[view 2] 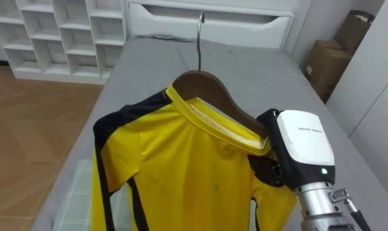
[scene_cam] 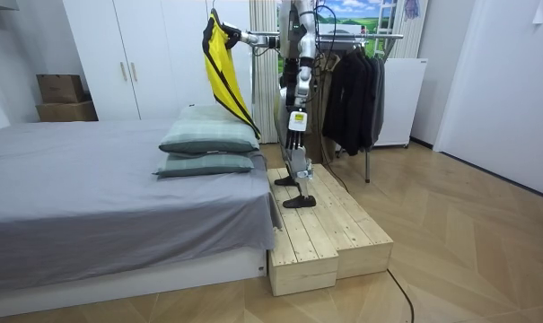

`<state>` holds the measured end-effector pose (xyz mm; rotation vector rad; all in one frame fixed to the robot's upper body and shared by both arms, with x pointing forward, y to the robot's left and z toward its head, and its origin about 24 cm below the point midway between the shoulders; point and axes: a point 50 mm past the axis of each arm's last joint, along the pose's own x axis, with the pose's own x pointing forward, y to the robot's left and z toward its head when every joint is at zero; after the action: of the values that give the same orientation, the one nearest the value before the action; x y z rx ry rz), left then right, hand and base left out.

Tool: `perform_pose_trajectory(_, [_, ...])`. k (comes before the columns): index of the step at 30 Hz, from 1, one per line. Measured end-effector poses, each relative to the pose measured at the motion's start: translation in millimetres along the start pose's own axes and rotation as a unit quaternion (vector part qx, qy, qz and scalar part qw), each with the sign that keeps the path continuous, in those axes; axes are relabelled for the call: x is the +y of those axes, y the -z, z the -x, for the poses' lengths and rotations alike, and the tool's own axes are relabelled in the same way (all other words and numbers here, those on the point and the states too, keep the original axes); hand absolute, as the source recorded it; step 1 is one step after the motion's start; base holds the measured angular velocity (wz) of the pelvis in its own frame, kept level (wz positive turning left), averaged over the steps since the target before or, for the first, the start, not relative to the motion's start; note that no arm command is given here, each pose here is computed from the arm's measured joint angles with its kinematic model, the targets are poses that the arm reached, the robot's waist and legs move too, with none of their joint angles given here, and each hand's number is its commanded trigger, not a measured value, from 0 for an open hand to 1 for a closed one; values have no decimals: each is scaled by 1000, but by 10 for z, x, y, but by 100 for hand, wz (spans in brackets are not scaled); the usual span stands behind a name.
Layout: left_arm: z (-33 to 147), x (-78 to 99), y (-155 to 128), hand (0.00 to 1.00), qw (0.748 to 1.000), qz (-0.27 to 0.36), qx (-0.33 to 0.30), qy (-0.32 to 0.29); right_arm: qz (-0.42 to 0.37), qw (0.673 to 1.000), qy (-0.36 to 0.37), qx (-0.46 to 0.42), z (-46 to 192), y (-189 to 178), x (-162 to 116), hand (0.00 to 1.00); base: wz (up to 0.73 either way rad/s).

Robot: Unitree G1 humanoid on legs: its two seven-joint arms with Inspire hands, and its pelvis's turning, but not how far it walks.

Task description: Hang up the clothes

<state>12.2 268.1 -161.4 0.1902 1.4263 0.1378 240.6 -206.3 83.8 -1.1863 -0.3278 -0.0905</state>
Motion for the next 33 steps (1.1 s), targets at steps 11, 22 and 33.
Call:
perform_pose_trajectory(11, [3, -3, 23, 0, 1000, -16, 4, 1, -1, 1000, 0, -1, 0, -3, 2, 100, 0])
perform_pose_trajectory(22, [-3, -20, 0, 0, 999, -32, 5, -2, -5, 1000, 5, -13, -20, -77, -48, 100, -5])
perform_pose_trajectory(33, [-8, -42, -59, 0, 999, -54, 4, -2, -34, 999, -13, 4, 64, -120, 57, 100, -38])
